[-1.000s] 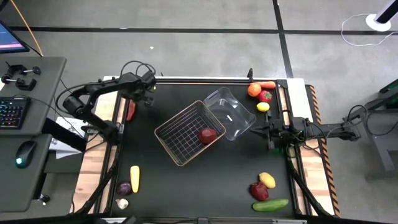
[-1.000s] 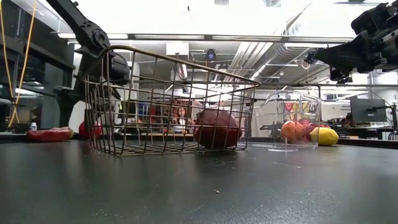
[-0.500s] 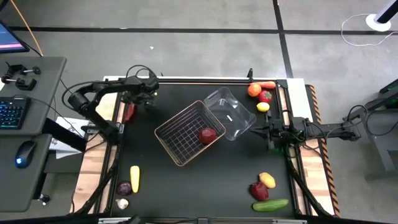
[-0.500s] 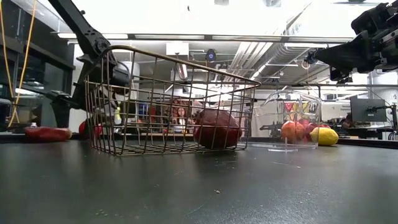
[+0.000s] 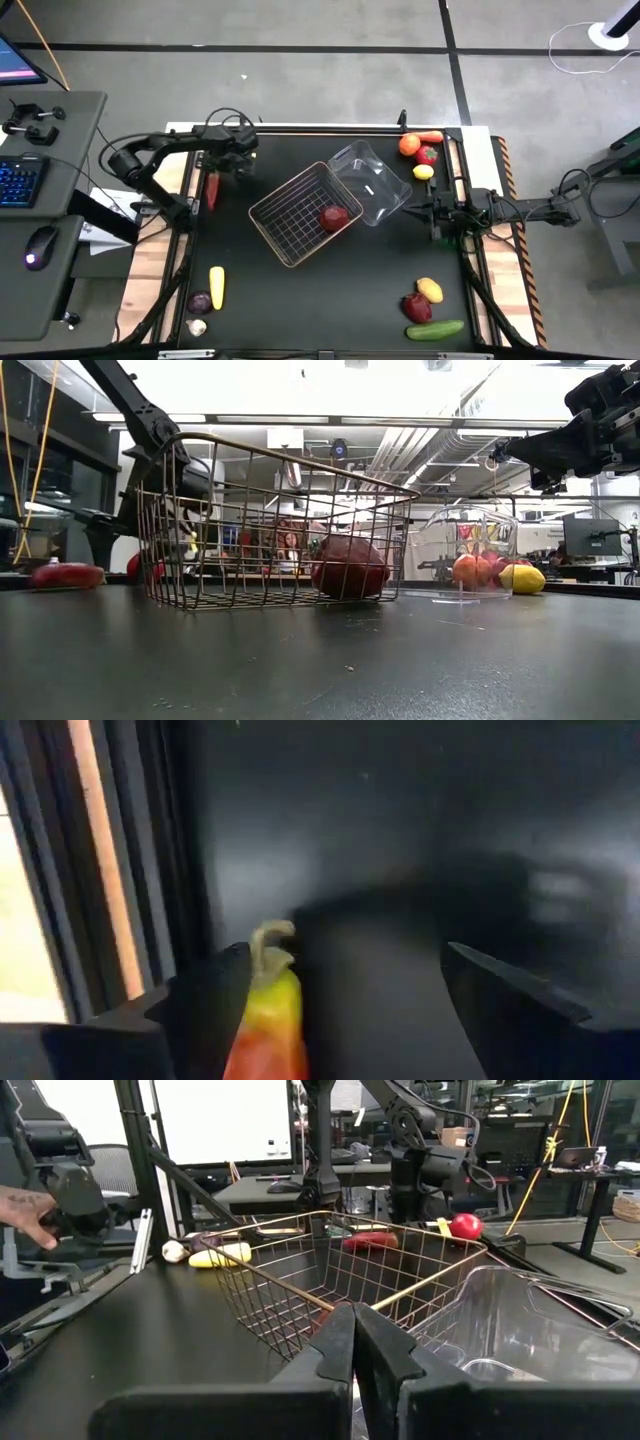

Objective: Sort produce into baskets
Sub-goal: Put the chili pepper into the transparent bin

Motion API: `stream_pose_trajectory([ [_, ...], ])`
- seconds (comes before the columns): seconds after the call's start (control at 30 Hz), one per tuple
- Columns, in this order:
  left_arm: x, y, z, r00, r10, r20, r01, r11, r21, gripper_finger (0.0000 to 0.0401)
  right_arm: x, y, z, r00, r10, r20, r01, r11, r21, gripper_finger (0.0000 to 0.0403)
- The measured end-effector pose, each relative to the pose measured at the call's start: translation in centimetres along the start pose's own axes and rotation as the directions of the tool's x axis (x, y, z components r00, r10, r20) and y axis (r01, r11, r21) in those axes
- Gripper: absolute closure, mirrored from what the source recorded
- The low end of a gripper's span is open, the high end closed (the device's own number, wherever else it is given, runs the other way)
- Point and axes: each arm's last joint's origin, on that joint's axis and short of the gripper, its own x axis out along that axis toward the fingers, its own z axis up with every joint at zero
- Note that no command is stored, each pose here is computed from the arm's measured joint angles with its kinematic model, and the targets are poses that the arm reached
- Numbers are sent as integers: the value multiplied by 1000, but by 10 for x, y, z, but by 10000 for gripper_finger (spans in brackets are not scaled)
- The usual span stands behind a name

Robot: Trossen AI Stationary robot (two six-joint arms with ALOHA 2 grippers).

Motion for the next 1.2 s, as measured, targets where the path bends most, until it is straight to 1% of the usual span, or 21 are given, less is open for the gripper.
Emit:
stream_pose_trajectory([
  [0.1,-6,5,2,1000,5,14,-5,1000,26,99,0,0,0,1000,0,0,0,1000,0,402],
  [0.2,-10,9,1,999,32,6,-32,999,39,100,0,0,0,1000,0,0,0,1000,0,402],
  [0.33,-18,13,-1,998,52,38,-54,997,52,100,0,0,0,1000,0,0,0,1000,0,402],
  [0.47,-21,17,-10,994,108,-14,-107,992,64,100,0,0,0,1000,0,1,0,1000,0,402],
  [0.6,-18,20,-19,988,129,-86,-121,988,95,100,0,0,0,1000,0,1,0,1000,0,402],
  [0.83,-4,18,-34,982,97,-162,-88,994,59,100,0,0,0,1000,0,0,0,1000,0,402],
  [1.1,7,14,-38,989,42,-144,-38,999,29,101,0,0,0,1000,0,0,0,1000,0,402],
  [1.2,8,13,-37,990,26,-140,-20,999,43,112,0,0,0,1000,0,0,0,1000,0,402],
])
